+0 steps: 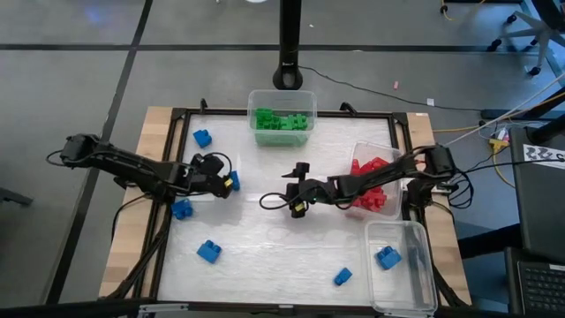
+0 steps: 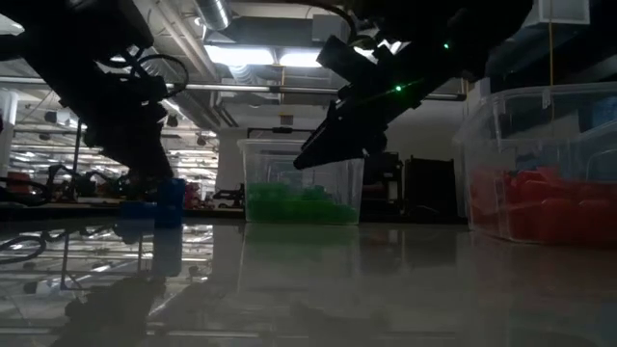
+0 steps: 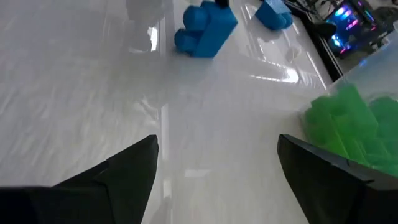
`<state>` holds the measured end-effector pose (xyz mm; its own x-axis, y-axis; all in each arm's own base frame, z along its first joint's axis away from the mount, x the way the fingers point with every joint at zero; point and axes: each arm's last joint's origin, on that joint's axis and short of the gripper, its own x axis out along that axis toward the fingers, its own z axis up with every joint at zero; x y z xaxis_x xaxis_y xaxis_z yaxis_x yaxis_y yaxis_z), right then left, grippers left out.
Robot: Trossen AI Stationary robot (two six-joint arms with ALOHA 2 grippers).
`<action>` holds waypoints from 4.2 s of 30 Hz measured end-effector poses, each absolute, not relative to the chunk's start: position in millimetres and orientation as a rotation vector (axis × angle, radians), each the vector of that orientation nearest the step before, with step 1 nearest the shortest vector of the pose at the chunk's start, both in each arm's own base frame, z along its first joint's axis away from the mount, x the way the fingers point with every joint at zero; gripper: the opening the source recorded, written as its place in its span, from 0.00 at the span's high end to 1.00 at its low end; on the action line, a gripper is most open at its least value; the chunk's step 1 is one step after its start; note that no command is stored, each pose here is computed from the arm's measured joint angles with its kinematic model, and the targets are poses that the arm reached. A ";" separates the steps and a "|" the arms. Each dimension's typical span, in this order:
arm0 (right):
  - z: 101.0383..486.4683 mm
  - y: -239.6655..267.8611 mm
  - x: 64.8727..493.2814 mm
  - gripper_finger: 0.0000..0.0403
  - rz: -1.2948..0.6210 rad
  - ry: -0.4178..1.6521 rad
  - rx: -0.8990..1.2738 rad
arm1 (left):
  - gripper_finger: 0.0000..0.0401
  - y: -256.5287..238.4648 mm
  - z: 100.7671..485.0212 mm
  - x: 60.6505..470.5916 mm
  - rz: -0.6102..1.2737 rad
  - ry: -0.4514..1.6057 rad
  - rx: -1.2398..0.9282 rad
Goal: Sort blocks
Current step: Put the blue game piece into the bottom right transparent bin
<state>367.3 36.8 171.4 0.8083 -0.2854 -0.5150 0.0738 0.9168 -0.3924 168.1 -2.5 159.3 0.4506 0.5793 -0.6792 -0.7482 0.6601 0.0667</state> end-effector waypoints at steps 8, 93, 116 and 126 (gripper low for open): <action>165.7 38.5 380.4 0.18 -0.201 0.477 -0.389 | 0.39 -11.7 155.7 191.3 0.653 0.683 -0.308; 141.1 41.0 454.7 0.04 0.054 0.370 -0.231 | 0.39 -42.6 158.1 204.4 0.410 0.668 -0.272; 115.9 33.7 456.8 0.03 -0.057 0.432 -0.277 | 0.39 -42.5 158.0 204.1 0.412 0.670 -0.274; 106.1 26.2 458.5 0.03 -0.006 0.434 -0.225 | 0.39 -42.5 158.3 204.4 0.411 0.666 -0.275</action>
<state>458.5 26.2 106.1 0.9076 -0.0534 -0.4163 -0.0423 0.9752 -0.2175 204.4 -42.5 158.3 0.7106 0.2791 -0.6458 -0.4523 0.8843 -0.1155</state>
